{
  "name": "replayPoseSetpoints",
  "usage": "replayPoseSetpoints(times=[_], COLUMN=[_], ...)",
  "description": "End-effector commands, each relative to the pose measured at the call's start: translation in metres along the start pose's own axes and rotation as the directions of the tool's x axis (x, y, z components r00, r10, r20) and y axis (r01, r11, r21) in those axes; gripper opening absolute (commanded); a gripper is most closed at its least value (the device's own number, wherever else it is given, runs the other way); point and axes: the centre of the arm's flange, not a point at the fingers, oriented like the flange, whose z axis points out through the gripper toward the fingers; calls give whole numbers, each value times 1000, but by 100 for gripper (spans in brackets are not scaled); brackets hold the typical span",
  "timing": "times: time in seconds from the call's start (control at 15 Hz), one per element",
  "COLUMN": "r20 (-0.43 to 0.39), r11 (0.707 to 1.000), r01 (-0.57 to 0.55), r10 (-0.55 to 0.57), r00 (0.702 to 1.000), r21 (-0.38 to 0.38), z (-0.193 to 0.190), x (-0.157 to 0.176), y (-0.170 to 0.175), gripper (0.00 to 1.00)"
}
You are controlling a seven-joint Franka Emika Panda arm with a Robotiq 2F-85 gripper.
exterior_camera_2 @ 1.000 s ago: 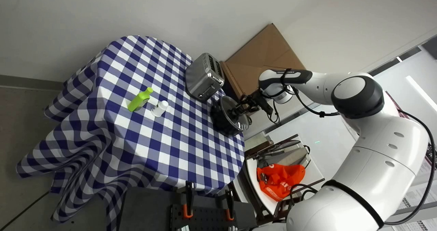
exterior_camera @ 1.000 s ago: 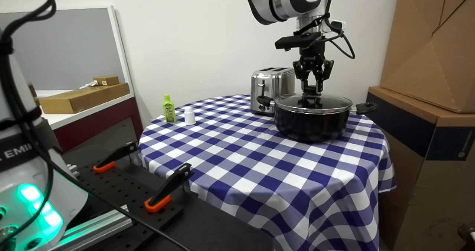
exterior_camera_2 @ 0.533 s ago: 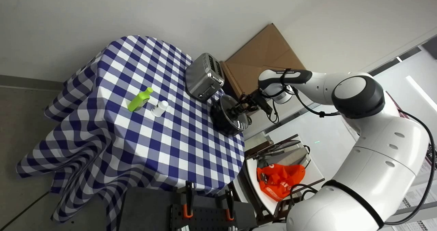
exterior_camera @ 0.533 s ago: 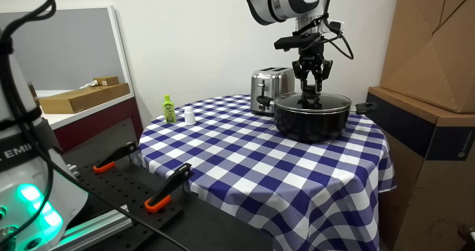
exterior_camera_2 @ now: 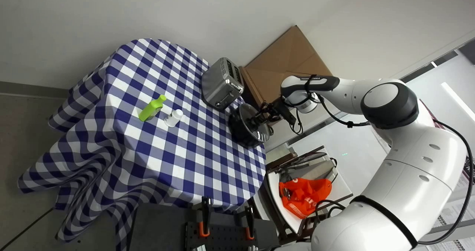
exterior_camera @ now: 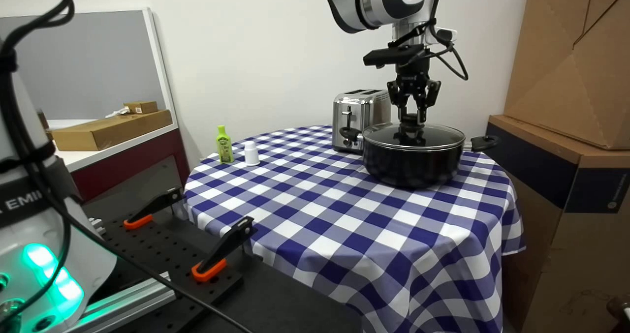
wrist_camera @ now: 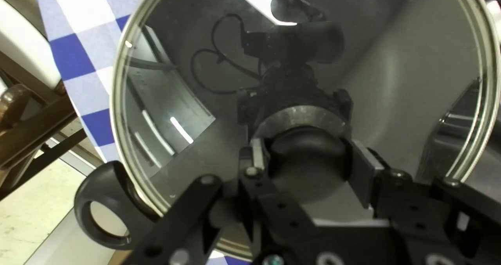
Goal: Pick up the lid from the table and put it on the pot
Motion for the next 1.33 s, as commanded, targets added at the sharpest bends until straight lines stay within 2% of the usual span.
replayPoseSetpoints(times=[0.0,0.13,0.2,0.47,0.6,0.87,1.0,1.07,1.27], r20=[40,48,49,15,24,76,104,88,81], r11=[1000,999,998,990,984,955,938,956,953], r01=[-5,-5,-3,45,93,255,328,260,270], r10=[4,3,1,-47,-98,-268,-339,-273,-282], r00=[999,999,999,999,995,960,935,958,956], r21=[22,42,57,131,152,150,113,137,135], z=[-5,-16,-25,-97,-135,-191,-206,-188,-198], x=[-9,-13,-15,-32,-50,-110,-141,-95,-104], y=[0,-3,-5,-19,-27,-43,-55,-49,-53], gripper=[82,97,99,100,100,100,100,100,100])
